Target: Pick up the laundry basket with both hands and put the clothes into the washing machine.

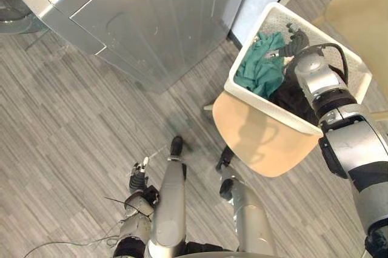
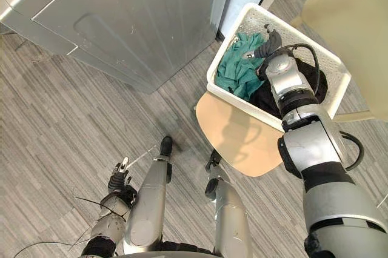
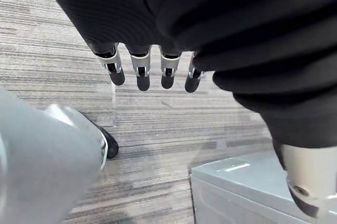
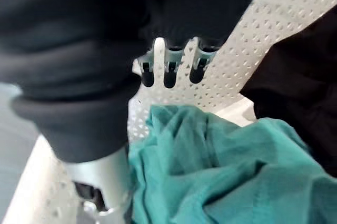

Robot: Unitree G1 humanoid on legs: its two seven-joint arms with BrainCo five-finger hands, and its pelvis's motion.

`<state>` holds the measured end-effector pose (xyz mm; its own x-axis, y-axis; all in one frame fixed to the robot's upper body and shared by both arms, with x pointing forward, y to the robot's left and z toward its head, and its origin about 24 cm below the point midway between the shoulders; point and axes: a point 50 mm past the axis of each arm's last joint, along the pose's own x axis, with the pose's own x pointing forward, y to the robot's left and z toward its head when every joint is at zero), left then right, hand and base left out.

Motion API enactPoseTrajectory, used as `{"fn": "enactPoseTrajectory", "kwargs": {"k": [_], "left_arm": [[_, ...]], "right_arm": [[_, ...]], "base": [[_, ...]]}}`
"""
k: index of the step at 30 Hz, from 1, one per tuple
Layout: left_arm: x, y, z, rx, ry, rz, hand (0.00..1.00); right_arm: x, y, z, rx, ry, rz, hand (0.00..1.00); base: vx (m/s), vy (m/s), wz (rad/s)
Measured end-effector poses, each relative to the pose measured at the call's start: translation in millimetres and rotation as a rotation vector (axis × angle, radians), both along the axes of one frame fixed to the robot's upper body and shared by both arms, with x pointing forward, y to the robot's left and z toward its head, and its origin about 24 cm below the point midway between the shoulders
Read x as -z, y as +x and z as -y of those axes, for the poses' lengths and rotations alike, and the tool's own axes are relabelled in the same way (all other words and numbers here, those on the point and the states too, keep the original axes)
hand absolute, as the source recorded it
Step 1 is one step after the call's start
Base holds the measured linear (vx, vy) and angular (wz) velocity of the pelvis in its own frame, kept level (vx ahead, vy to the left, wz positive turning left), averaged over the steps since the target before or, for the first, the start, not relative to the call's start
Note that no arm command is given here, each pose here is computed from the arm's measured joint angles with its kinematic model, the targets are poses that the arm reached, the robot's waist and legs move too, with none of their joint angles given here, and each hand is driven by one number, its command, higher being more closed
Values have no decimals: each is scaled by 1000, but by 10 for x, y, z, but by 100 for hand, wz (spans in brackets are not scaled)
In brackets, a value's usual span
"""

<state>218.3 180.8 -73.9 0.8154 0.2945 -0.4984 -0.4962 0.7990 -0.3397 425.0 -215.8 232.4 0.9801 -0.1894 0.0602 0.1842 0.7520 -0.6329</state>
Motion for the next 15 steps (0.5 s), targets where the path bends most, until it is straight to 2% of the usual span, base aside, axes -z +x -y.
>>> {"fn": "enactPoseTrajectory", "kwargs": {"k": [7, 13, 14, 15], "left_arm": [[-150, 175, 247, 67, -45, 85, 0], [-209, 214, 374, 95, -70, 115, 0], [-232, 226, 417, 88, -98, 128, 0], [-275, 247, 440, 91, -116, 149, 0]], "right_arm": [[74, 4, 11, -14, -85, -69, 0], [84, 0, 39, -6, -92, -75, 0], [79, -5, 70, 1, -102, -76, 100], [59, -17, 126, 13, -119, -74, 100]], "base": [[42, -14, 10], [10, -2, 2], [5, -15, 11], [8, -19, 13]]}}
